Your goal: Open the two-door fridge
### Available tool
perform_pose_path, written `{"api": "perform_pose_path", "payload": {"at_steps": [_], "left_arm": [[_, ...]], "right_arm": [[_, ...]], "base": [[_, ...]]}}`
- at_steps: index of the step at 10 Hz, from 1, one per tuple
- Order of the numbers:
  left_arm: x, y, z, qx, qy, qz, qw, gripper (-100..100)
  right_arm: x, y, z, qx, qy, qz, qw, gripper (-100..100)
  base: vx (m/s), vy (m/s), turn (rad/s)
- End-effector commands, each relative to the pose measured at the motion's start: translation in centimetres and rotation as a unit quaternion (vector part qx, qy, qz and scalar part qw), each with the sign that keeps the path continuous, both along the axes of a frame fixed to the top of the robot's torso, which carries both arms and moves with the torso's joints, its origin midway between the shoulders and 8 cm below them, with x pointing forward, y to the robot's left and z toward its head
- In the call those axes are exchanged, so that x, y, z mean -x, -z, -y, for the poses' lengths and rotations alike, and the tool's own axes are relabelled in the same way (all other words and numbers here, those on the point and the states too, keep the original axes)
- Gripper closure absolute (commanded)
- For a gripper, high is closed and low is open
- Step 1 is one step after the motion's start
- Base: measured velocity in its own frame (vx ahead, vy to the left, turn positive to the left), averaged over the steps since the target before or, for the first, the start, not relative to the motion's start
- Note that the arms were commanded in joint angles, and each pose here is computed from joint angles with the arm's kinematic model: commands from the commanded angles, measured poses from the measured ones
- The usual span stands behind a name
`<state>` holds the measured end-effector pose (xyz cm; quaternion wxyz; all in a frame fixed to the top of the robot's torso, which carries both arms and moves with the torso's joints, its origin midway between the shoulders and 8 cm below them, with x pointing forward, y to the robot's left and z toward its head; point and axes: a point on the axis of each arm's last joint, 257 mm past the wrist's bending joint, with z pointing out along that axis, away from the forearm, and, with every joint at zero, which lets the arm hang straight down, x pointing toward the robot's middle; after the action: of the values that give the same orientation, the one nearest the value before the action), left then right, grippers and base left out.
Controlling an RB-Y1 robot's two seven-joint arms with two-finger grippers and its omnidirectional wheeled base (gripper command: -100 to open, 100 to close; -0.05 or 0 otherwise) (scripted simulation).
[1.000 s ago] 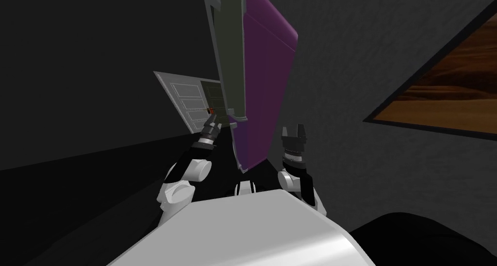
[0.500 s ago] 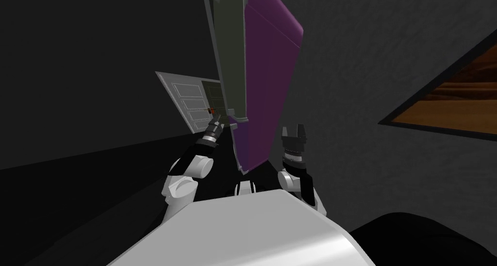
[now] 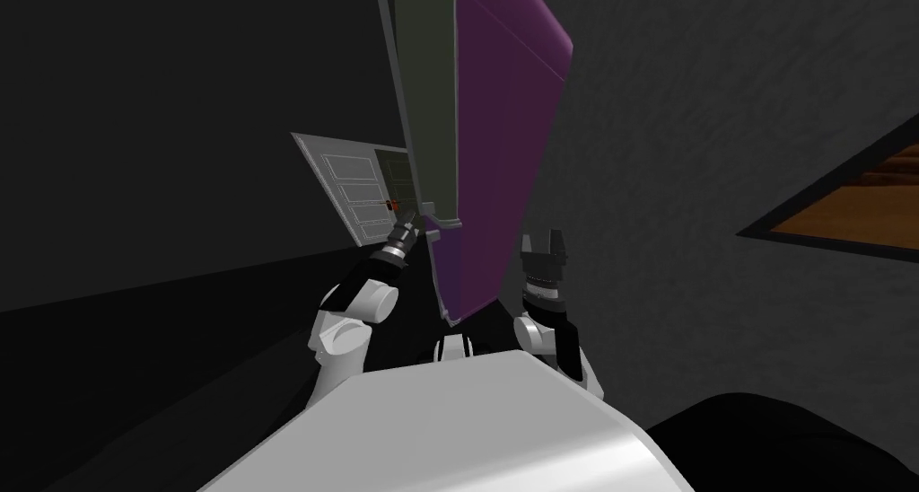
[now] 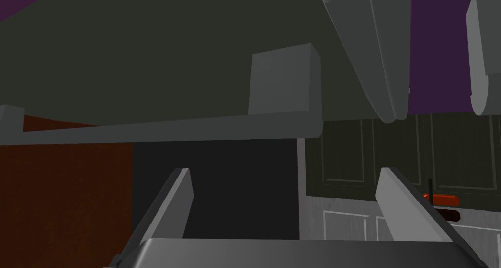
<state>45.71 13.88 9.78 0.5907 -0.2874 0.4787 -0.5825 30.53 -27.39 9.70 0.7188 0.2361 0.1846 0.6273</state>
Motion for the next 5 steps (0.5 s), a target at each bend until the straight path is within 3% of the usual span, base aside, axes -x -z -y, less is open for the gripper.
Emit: {"api": "perform_pose_path", "payload": {"at_steps": [1,2,5], "left_arm": [[-0.5,0.0,1.0,-0.014,0.002,-0.015,0.9998,-100],[-0.8,0.6,0.9,-0.017,0.001,-0.029,0.9994,-100],[-1.1,0.3,2.1,-0.034,0.005,-0.041,0.9986,-100]], "right_arm": [[0.0,0.0,0.0,0.0,0.0,0.0,1.0,0],[0.0,0.0,0.0,0.0,0.0,0.0,1.0,0],[0.0,0.0,0.0,0.0,0.0,0.0,1.0,0]], "base": [[0.065,-0.005,0.04],[0.052,-0.004,0.025],[0.052,-0.002,0.034]]}}
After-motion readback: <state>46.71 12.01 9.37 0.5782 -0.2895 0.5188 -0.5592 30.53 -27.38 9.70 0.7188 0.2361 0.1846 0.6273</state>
